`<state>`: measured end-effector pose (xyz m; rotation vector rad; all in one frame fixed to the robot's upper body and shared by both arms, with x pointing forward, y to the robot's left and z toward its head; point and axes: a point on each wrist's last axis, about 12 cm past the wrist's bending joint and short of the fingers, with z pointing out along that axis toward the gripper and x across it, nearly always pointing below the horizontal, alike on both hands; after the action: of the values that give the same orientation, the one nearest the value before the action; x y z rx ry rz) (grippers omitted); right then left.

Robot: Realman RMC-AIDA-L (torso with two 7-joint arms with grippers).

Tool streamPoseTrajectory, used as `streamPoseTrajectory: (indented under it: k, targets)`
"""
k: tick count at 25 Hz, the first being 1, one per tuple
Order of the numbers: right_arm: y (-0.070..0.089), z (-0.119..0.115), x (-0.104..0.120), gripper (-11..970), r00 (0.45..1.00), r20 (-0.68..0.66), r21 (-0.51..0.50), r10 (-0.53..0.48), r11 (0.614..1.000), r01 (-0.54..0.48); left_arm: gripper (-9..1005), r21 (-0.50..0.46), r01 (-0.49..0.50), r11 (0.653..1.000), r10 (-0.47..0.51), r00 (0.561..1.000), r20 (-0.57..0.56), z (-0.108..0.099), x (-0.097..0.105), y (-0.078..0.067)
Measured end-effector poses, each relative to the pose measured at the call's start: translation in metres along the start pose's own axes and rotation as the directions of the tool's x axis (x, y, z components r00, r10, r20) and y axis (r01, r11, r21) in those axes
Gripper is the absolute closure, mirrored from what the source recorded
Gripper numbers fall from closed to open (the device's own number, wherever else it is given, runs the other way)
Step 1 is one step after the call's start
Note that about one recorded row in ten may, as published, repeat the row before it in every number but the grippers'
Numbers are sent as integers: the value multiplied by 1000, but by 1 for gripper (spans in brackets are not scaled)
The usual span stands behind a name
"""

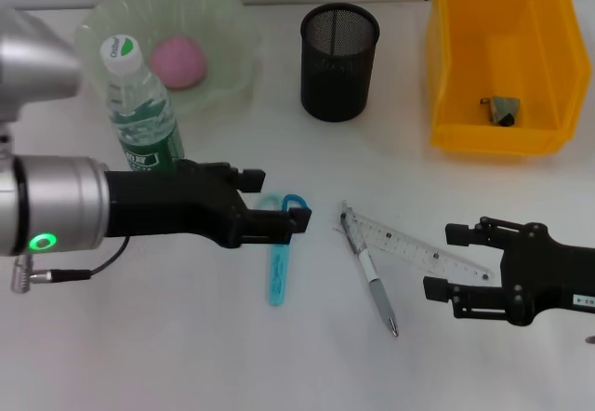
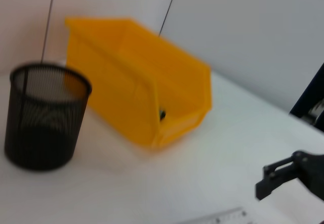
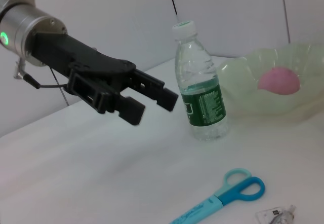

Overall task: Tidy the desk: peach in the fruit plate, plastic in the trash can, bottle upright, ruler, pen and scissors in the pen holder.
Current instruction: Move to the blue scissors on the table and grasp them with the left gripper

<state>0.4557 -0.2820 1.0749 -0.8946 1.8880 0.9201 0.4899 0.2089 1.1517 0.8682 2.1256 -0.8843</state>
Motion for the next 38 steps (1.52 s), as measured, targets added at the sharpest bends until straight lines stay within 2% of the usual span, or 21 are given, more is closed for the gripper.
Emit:
streamPoseTrajectory:
  k: [4, 8, 13, 15, 19, 23, 28, 32, 38]
  targets:
    - [2, -3, 10, 134, 999, 32, -2, -24, 1000, 24, 185, -109, 51, 993, -71, 980, -186, 25, -18, -14]
    - [2, -7, 14, 134, 998, 57, 2, -33, 999, 33, 186, -169, 42, 985, -85, 962, -260, 40, -28, -21]
    - [4, -15, 20, 134, 993, 103, 6, -50, 999, 49, 187, -149, 9, 989, -51, 959, -280, 51, -42, -30]
    - [4, -17, 23, 134, 992, 113, 9, -53, 999, 52, 187, -145, 0, 989, -42, 957, -288, 55, -45, -30]
    - [4, -19, 30, 134, 991, 126, 18, -52, 999, 50, 188, -159, 7, 987, -60, 941, -332, 71, -43, -17]
    - [4, -19, 33, 134, 990, 130, 21, -50, 999, 47, 188, -175, -20, 984, -43, 936, -350, 76, -43, -14]
    - [3, -18, 34, 133, 990, 133, 22, -50, 999, 47, 189, -191, -60, 980, -15, 930, -368, 78, -41, -15]
    - [2, -17, 33, 133, 990, 133, 22, -51, 999, 48, 189, -207, -137, 969, 37, 904, -426, 85, -35, -16]
    - [1, -16, 33, 134, 990, 132, 24, -49, 999, 46, 190, -206, -178, 962, 73, 897, -435, 87, -38, -18]
